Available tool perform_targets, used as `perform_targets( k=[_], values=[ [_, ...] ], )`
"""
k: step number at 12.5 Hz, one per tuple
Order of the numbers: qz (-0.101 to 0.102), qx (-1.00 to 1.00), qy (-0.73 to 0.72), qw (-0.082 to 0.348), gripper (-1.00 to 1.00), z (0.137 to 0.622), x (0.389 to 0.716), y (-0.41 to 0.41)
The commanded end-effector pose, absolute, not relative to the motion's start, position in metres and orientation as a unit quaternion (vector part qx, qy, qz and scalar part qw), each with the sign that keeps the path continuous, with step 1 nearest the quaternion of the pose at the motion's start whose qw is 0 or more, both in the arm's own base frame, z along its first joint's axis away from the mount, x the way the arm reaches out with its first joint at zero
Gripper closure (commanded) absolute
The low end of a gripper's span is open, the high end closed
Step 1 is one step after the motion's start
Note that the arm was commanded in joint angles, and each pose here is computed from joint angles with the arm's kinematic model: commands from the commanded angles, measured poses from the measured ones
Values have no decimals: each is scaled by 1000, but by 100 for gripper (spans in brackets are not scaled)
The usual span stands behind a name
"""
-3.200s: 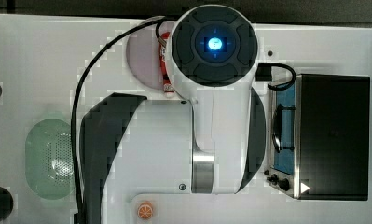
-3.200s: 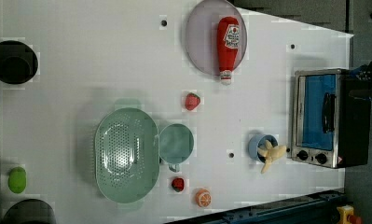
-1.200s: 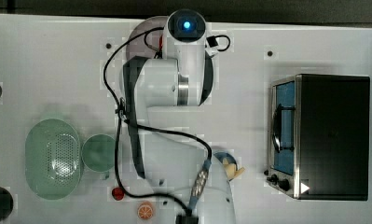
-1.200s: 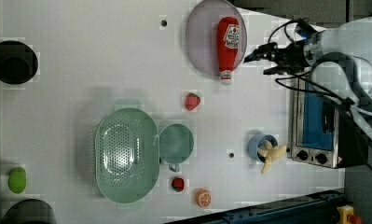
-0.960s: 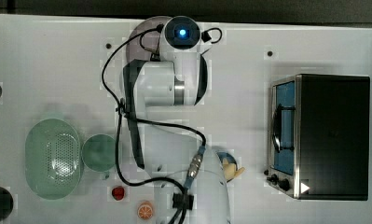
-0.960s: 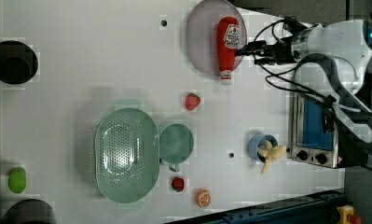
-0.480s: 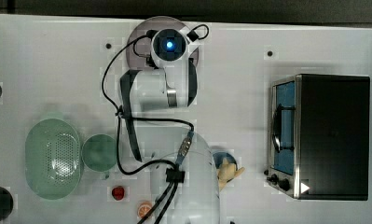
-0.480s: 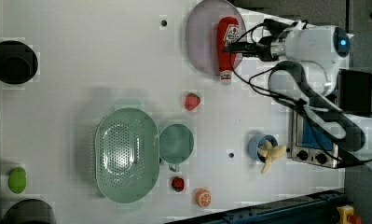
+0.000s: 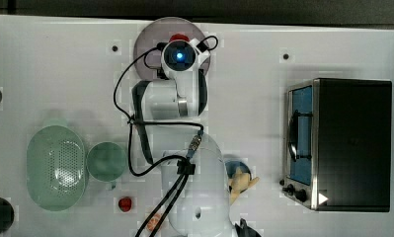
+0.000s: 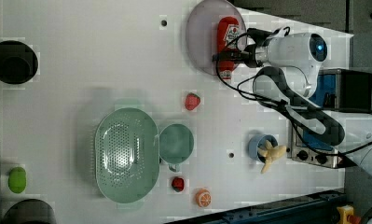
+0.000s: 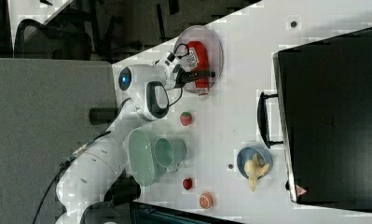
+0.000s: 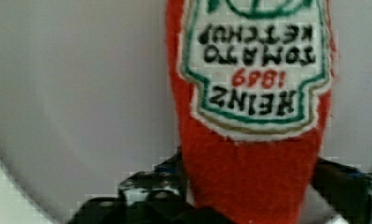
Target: Pick ketchup from plate and place it on table.
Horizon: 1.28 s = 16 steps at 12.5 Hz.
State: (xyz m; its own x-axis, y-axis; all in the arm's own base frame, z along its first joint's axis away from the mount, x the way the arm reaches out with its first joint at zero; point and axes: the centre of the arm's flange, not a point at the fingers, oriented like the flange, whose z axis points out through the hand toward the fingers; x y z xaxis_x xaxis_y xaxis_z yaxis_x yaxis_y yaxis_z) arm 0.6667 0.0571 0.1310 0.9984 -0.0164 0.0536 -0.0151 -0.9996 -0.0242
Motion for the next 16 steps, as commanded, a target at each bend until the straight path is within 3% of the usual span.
perform_targets(
  k=[1,6,8,10,13,14,16],
  values=[
    [-75,-997,-13,14,-21,170,688,60],
    [-111,-994,1,18,-20,222,701,60],
    [-113,-993,19,29,-20,262,703,57],
    [-93,-994,40,46,-20,305,697,54],
    [-80,-994,55,52,-20,379,682,40],
    [-68,-995,59,48,-20,403,672,32],
    [-23,-997,69,40,-20,438,647,14]
  ],
)
